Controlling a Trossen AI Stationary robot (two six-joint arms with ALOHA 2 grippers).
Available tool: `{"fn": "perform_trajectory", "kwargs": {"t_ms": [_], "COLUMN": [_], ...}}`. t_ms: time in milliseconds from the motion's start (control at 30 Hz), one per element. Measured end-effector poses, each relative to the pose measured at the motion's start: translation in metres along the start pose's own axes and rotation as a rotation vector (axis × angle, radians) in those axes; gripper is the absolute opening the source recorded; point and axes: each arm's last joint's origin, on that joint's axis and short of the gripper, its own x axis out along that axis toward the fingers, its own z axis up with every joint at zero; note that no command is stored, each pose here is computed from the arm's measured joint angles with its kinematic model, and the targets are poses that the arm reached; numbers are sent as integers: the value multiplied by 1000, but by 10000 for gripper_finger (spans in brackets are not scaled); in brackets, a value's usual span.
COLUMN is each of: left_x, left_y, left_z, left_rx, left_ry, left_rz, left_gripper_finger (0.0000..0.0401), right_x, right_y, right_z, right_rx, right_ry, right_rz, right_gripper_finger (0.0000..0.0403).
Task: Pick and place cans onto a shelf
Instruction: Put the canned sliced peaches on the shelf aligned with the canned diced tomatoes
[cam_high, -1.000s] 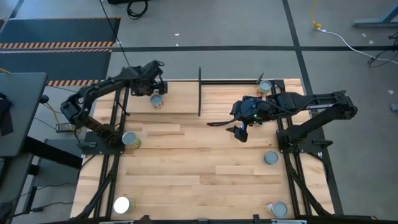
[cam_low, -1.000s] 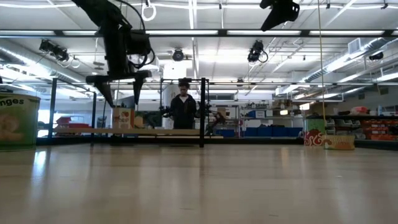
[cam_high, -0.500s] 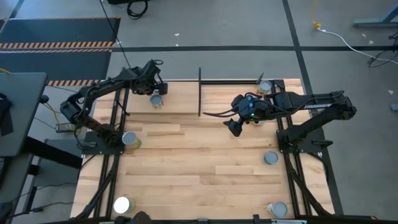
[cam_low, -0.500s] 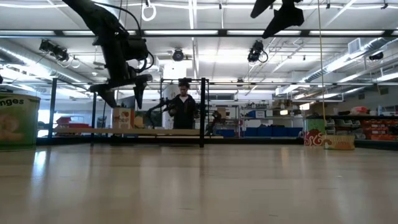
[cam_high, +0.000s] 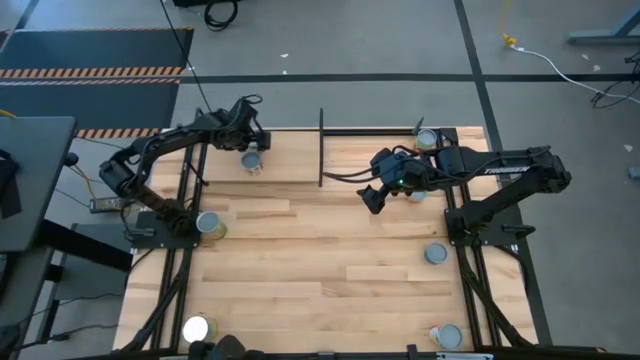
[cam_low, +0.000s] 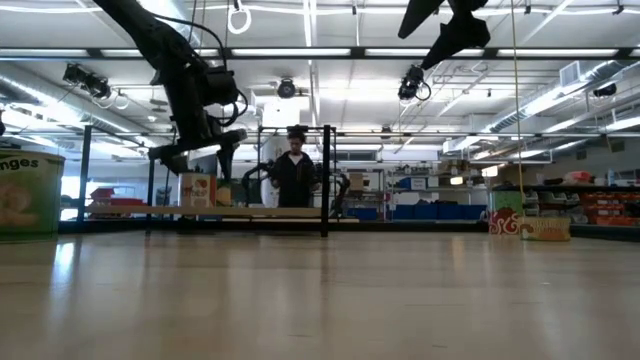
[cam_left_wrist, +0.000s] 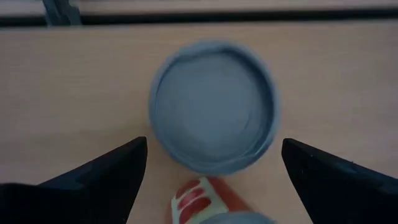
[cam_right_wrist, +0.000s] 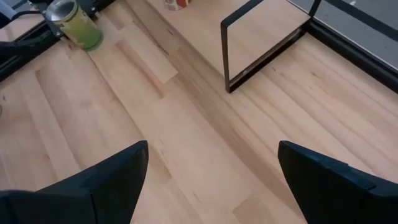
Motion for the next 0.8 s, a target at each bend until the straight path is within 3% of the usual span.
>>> {"fn": "perform_trajectory", "kwargs": {"t_ms": [233, 433, 800], "left_x": [15, 17, 17], "left_y": [-2, -5, 6], "left_z": [1, 8, 15], "left_rx": [7, -3, -42], "left_ry": [15, -57, -98], "left_rz": [13, -18, 51], "left_gripper_finger": [375, 375, 375], "right_x": [0, 0, 0], "right_y": [0, 1, 1], "right_z": [0, -1, -1], "right_rx": [-1, -4, -7], "right_ry": [7, 8, 13], "right_rz": [8, 12, 13], "right_gripper_finger": [365, 365, 365]}}
